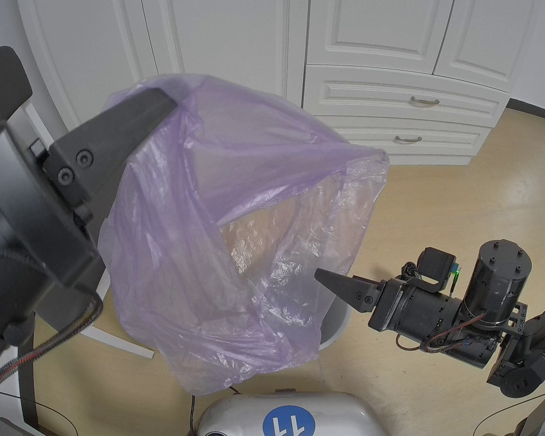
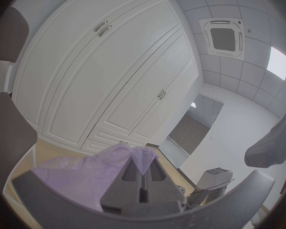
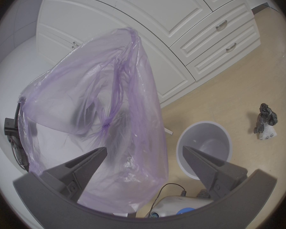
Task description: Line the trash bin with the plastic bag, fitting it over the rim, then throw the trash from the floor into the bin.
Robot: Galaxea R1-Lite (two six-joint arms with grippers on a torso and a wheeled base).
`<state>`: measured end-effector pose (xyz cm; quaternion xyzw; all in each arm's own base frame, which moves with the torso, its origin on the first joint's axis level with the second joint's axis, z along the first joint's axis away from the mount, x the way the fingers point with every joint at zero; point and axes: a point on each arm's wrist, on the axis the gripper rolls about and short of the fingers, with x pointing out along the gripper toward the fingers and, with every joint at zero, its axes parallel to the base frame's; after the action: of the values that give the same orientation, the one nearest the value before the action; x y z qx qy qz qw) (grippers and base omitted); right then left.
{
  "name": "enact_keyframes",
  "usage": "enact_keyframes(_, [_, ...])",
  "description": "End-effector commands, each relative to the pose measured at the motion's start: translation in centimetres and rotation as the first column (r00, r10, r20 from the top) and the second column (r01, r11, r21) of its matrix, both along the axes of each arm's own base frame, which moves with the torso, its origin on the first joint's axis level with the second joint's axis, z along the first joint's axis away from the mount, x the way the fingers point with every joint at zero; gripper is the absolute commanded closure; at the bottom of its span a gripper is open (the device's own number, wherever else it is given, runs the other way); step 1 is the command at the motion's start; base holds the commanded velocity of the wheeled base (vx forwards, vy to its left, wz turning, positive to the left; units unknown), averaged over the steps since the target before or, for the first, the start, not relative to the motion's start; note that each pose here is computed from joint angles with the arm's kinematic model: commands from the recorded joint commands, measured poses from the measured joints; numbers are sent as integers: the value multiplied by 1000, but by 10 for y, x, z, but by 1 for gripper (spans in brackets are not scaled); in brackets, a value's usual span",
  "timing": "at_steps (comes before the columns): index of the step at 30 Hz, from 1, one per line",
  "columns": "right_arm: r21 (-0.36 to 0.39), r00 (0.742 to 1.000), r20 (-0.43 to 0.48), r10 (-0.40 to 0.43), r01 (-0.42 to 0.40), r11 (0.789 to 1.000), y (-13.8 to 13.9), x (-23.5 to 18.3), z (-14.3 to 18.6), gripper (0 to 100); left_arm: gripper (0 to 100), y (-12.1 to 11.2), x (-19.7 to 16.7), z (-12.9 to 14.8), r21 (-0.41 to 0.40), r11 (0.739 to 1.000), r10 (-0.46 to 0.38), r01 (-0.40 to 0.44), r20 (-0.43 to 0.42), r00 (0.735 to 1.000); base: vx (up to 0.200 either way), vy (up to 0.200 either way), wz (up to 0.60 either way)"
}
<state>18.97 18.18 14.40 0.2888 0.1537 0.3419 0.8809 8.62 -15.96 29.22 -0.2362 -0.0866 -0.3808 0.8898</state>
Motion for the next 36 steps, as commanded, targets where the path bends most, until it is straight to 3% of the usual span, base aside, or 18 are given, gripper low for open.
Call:
enact_keyframes(1, [-39, 999, -33, 3, -4, 999, 3, 2, -15, 0, 100, 0, -2, 1, -6, 1000, -7, 7, 4, 1000, 0, 0, 0])
enact_keyframes(13, [-92, 998, -61, 28, -33, 995, 6, -4, -29, 0, 100, 1, -5, 3, -27, 999, -27, 27, -3, 1000, 0, 0, 0])
enact_keyframes(14, [-102, 998, -60, 28, -34, 994, 6, -4, -30, 100, 100, 2, -5, 3, -28, 999, -28, 28, -2, 1000, 0, 0, 0])
enact_keyframes(21, [-104, 998, -52, 30, -35, 994, 6, -3, -30, 100, 100, 2, -5, 3, -35, 999, -35, 35, -8, 999, 0, 0, 0])
enact_keyframes(28, [-66, 1000, 14, 13, -12, 998, 2, -2, -20, 100, 100, -4, -1, -7, 2, 1000, -28, 28, -35, 999, 0, 0, 0])
enact_keyframes(36, [-142, 997, 81, -13, 25, 990, -15, -4, 1, 100, 100, -4, 25, -35, 119, 993, 30, -21, -77, 997, 0, 0, 0])
